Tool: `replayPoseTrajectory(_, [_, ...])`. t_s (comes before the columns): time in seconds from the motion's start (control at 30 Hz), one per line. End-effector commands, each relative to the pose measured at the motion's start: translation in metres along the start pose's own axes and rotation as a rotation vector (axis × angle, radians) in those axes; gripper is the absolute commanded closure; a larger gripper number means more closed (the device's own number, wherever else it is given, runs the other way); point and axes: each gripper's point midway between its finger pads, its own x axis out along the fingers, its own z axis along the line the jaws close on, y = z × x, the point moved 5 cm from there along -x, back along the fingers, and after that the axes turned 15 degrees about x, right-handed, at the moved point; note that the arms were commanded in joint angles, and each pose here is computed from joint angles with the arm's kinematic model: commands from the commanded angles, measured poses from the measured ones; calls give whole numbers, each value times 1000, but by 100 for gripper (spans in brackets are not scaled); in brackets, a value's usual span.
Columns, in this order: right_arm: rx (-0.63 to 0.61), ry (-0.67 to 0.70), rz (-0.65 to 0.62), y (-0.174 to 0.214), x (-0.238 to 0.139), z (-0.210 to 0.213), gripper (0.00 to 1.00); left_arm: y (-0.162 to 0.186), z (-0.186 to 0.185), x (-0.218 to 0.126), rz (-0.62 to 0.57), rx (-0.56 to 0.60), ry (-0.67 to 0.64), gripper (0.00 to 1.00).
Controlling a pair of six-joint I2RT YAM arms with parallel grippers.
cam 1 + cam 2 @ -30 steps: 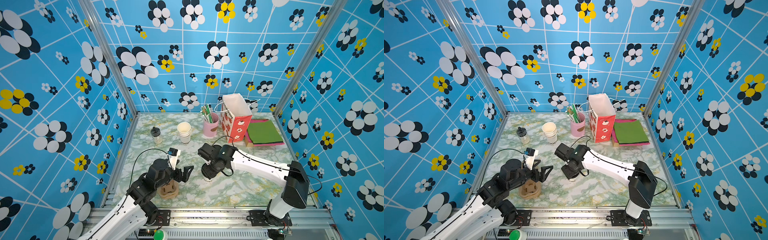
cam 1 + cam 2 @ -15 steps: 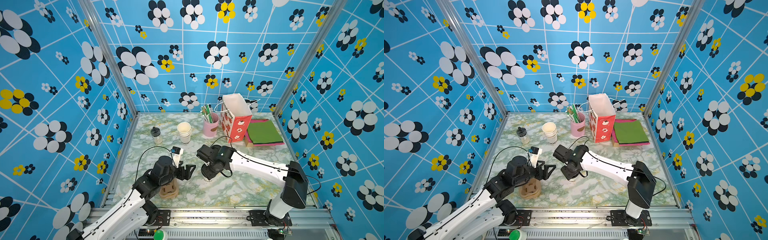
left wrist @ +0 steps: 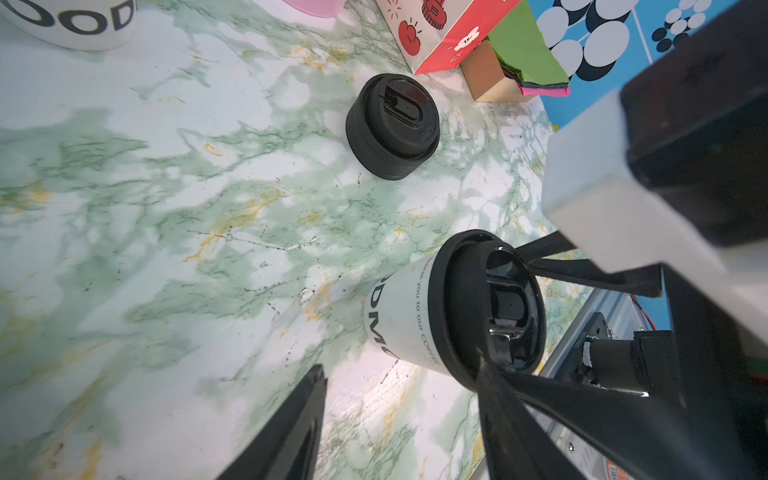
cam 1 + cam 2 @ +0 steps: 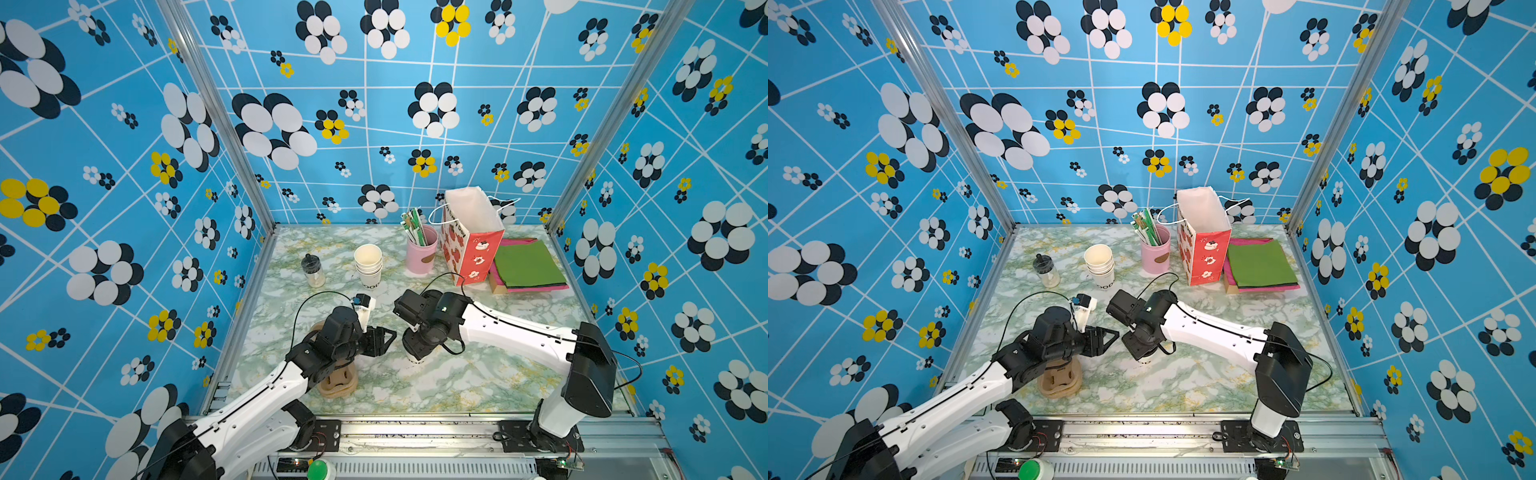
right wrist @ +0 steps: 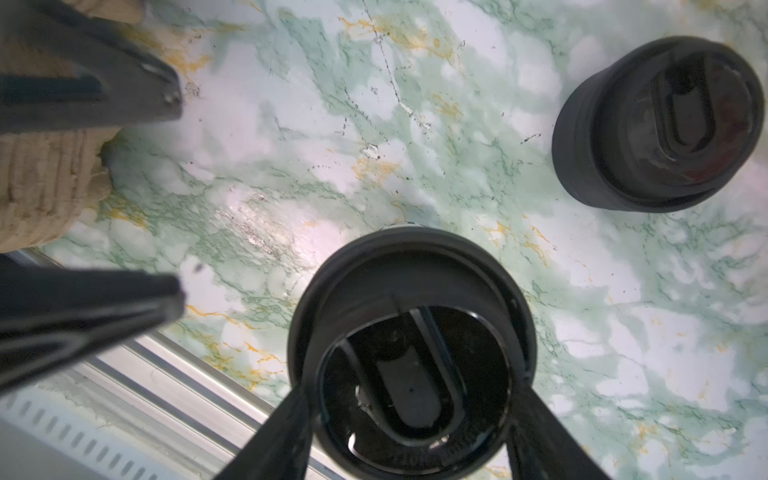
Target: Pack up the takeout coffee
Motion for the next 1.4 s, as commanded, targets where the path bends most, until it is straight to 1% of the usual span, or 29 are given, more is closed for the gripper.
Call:
replayPoseTrajectory(0.0, [-54,141,396,76,71,-17,35,-8,-5,5,-22,-25,52,44])
replayPoseTrajectory(0.3, [-48,118,377,72,68,-14,35,-9,-6,19,13,-56,80,55])
replayPoseTrajectory(0.4, [-48,116,374,72,68,-13,35,-10,-7,22,18,-62,97,56])
replayPoseTrajectory(0.43, [-49,115,373,71,67,-13,35,-10,-8,23,20,-63,102,61])
replayPoseTrajectory(0.47, [-49,116,374,71,67,-13,35,-10,-8,24,24,-65,105,62])
replayPoseTrajectory(0.8, [-51,114,364,70,67,-13,35,-10,-10,31,27,-83,143,63])
replayPoseTrajectory(0.97, [-49,112,363,69,67,-12,35,-5,-10,35,58,-94,146,65])
replayPoseTrajectory(1.2, [-52,112,361,69,67,-12,35,1,-8,38,126,-72,108,73])
replayPoseTrajectory(1.37, [-56,112,355,67,65,-12,35,12,1,38,214,-53,18,79])
